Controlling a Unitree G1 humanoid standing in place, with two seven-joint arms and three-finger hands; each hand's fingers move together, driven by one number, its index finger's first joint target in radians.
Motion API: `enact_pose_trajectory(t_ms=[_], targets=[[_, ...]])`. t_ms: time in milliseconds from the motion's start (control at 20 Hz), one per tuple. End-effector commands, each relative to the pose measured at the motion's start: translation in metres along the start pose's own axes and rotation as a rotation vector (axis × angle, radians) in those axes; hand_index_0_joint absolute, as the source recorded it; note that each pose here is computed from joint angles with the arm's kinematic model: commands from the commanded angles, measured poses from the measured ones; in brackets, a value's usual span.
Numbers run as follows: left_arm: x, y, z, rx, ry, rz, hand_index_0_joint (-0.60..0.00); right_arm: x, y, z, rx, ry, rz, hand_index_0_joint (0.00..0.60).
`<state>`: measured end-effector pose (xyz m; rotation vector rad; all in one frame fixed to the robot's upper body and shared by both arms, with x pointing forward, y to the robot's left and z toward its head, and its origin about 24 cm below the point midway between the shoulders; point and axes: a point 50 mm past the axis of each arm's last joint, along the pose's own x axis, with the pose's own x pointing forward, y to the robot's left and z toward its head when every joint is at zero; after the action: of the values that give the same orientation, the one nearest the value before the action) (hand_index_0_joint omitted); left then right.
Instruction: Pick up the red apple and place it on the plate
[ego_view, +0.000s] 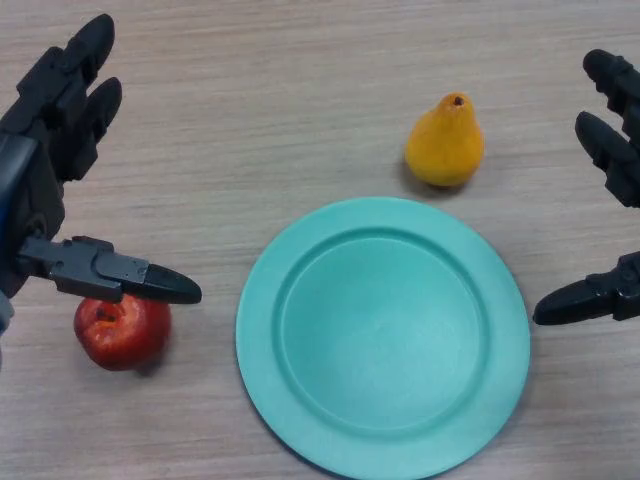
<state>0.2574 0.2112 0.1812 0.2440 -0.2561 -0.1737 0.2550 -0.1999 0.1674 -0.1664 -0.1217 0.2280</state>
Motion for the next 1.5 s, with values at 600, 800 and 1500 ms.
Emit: enact_pose_trajectory(t_ms=[600,800,1500], targets=[[-0.002,0.019,0.042,0.078,-0.254,0.092,0.0,-0.003,-0.005,0.041,-0.032,-0.224,-0.022,0.0],[-0.014,0.025,0.033,0.012,-0.202,0.076,0.0,0.001,-0.003,0.041,-0.049,-0.219,-0.012,0.0],[-0.051,0.063,-0.077,0.155,-0.024,0.138,0.0,0.013,0.006,0.029,-0.019,-0.205,-0.012,0.0]])
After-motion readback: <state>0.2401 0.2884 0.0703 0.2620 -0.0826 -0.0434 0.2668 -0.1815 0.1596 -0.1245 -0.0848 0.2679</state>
